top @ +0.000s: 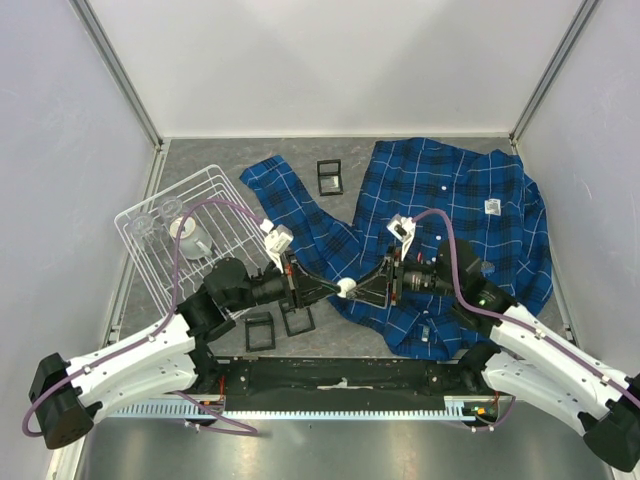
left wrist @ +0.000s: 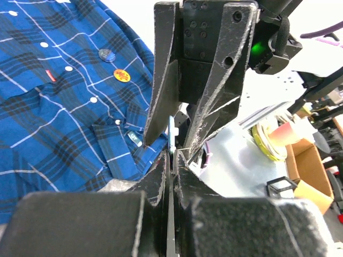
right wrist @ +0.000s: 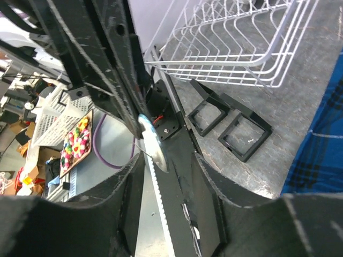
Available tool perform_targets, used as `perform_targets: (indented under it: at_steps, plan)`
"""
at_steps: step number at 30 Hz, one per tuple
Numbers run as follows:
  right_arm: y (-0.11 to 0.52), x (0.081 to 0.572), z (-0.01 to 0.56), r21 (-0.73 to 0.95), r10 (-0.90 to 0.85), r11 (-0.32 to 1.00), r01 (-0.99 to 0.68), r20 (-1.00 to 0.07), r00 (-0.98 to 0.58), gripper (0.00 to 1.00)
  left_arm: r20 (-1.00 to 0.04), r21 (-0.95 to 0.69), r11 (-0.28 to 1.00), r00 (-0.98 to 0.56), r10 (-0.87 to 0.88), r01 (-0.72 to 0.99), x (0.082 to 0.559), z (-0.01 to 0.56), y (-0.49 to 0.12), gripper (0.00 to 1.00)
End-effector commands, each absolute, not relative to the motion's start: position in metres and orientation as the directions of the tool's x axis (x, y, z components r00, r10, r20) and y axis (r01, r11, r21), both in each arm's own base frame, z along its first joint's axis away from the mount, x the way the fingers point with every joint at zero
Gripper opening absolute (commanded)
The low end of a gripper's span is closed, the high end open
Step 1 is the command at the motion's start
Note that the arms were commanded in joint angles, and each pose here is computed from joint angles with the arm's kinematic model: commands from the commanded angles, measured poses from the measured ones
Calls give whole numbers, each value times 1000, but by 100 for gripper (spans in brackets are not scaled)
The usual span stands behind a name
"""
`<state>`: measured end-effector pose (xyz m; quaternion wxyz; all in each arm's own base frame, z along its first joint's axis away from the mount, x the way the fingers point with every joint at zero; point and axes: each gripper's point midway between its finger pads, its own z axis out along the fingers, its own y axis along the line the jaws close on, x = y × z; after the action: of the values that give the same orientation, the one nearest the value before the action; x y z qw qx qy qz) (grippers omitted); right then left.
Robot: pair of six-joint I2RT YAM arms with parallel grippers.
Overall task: Remove the brooch from the garment
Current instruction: Close the brooch.
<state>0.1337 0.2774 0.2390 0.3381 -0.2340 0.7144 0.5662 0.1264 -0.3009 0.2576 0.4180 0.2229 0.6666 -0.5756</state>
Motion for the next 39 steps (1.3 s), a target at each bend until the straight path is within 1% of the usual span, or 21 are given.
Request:
perform_targets:
  at_steps: [1,5,7,13,17,18,19,20,23,24,25,28,31,32,36,39]
  plan:
    - [277,124,274,565,53,155,-811,-824,-564,46,-773,-627,119,-598,-211,770,116,273,-306,2]
    - [273,121,284,553,75,146,-820,-833,-549,40,-757,-647,95,-622,-200,757,115,272,-305,2]
    - [273,119,284,559,70,137,-818,-829,-555,34,-758,-645,89,-622,-195,759,113,271,-305,2]
    - [274,118,280,573,64,137,-808,-819,-570,26,-757,-646,72,-626,-189,760,110,272,-304,2]
    - [274,119,282,580,78,136,-803,-814,-575,19,-752,-652,48,-637,-171,757,108,271,-306,2]
    - [274,120,284,581,84,135,-803,-814,-575,12,-750,-654,42,-641,-164,755,107,269,-307,2]
    - [274,119,286,582,87,133,-802,-813,-575,7,-750,-654,37,-642,-161,755,106,270,-308,2]
    - [274,119,286,587,88,131,-799,-809,-581,0,-748,-656,27,-646,-153,754,104,270,-308,2]
    - [275,120,284,598,90,129,-791,-802,-591,0,-744,-660,22,-649,-156,751,105,272,-308,2]
    - [275,119,283,603,88,125,-788,-798,-596,0,-743,-662,23,-651,-156,750,105,272,-308,4]
    - [276,120,281,609,89,124,-784,-793,-602,0,-742,-663,25,-652,-158,748,106,272,-307,11]
    - [277,118,283,617,96,99,-781,-787,-609,0,-740,-665,27,-653,-161,746,107,271,-306,21]
    - [278,117,283,615,93,90,-783,-788,-609,0,-740,-665,20,-655,-153,747,106,271,-305,25]
    - [278,117,283,617,91,90,-782,-787,-610,0,-740,-665,19,-655,-152,747,107,271,-305,25]
    - [278,118,284,618,89,88,-781,-786,-612,0,-742,-663,24,-651,-161,749,108,271,-303,20]
    - [279,116,280,624,74,80,-777,-782,-619,0,-740,-664,26,-651,-168,748,110,273,-302,21]
